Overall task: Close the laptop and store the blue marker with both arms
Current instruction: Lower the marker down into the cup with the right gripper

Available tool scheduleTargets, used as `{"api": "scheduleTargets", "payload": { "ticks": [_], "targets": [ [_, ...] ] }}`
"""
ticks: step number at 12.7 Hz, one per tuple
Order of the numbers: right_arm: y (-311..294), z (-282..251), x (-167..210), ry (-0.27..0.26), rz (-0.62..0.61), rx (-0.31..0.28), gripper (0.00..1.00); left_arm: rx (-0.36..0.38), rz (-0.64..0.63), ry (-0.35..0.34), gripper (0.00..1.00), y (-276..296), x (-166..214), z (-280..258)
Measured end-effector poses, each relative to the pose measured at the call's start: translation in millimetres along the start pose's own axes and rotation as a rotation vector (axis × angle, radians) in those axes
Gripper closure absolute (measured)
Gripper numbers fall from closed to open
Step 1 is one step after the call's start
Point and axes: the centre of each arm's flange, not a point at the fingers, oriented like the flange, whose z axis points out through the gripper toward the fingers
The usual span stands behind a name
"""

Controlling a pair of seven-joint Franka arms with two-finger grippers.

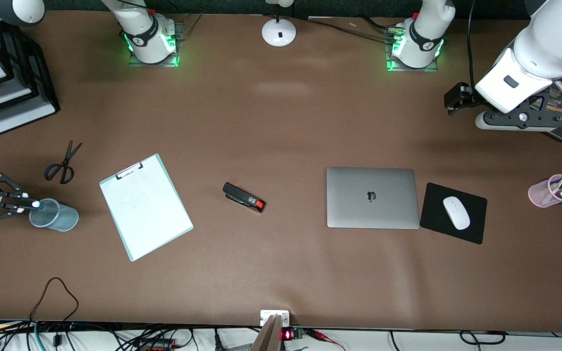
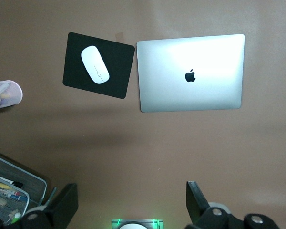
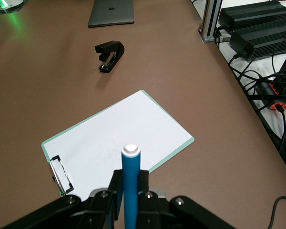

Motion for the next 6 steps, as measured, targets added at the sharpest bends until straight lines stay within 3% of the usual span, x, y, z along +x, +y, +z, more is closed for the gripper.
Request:
{"api": "scheduleTargets", "payload": {
  "ticks": [6],
  "targets": [
    [1.2, 11.2, -14.2, 0.007, 0.014, 0.012, 0.83, 0.003, 0.012, -0.013, 0.00, 6.2, -0.1, 3.3]
  ]
}}
